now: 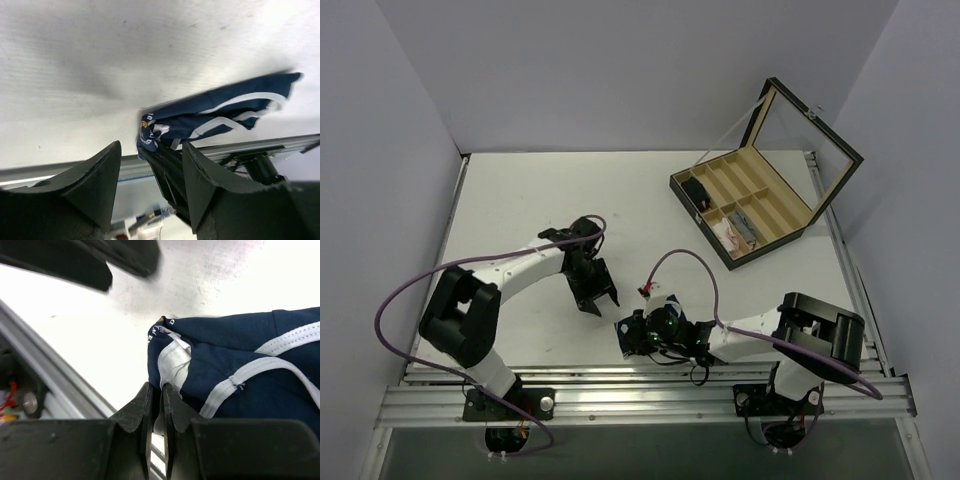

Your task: Roll the underwear

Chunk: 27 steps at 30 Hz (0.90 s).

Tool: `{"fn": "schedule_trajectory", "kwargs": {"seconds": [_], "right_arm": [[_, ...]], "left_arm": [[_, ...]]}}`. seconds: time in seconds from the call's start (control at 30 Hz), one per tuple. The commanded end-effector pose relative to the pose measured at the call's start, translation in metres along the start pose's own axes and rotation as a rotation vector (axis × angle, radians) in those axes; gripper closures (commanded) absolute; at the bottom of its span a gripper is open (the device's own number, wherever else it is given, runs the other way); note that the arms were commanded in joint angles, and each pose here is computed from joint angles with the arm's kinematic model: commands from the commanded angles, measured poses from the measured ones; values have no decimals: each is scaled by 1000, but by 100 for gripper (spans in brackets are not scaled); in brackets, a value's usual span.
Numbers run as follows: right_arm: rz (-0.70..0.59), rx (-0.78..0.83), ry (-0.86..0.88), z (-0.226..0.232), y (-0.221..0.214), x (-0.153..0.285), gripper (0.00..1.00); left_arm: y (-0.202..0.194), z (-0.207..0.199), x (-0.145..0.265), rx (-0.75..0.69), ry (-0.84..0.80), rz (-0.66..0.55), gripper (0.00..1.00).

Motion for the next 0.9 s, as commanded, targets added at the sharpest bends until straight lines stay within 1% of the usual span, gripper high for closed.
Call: {"fn": "schedule_trajectory", "kwargs": {"seconds": [0.0,0.03,0.1,0.13,0.17,0.2,0.23,0.43,0.5,0.63,0.87], "right_arm": [[167,-58,13,-30,-26,13,100],[168,-69,20,-32,-25,13,100],[184,-87,6,-43,-26,14,100],[173,-100,28,-42,-24,14,100],[181,-114,39,-44,-25,15,100],[182,-129,29,-51,-27,17,100],[174,-141,43,-51,-26,17,100],[177,-193,97,-58,-27,17,100],[192,-197,101,-59,-29,16,100],[178,-233,129,-62,-27,15,100],[197,-261,143,-70,-29,15,100]], "left_arm": [[-1,2,16,-57,-135,-56,41],[0,-1,20,-75,-184,-91,41],[-7,5,13,-101,-236,-80,42],[-7,1,15,-130,-296,-110,43],[-8,2,14,-138,-322,-111,44],[-14,7,8,-143,-345,-83,44],[-15,5,9,-157,-388,-98,45],[-26,12,-6,-169,-474,-74,46],[-27,12,-9,-169,-484,-70,46],[-32,10,-17,-184,-515,-55,47],[-37,23,-36,-158,-480,-24,51]]}}
Point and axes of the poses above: each gripper's point midway between its finger pads, its own x axis back along the fingers, its own z axis along the line the jaws close on, y = z × x, the point moved 8 cm from there along x, back along the fingers, and after that the axes turned 5 degrees about -x, right-handed, at the moved point
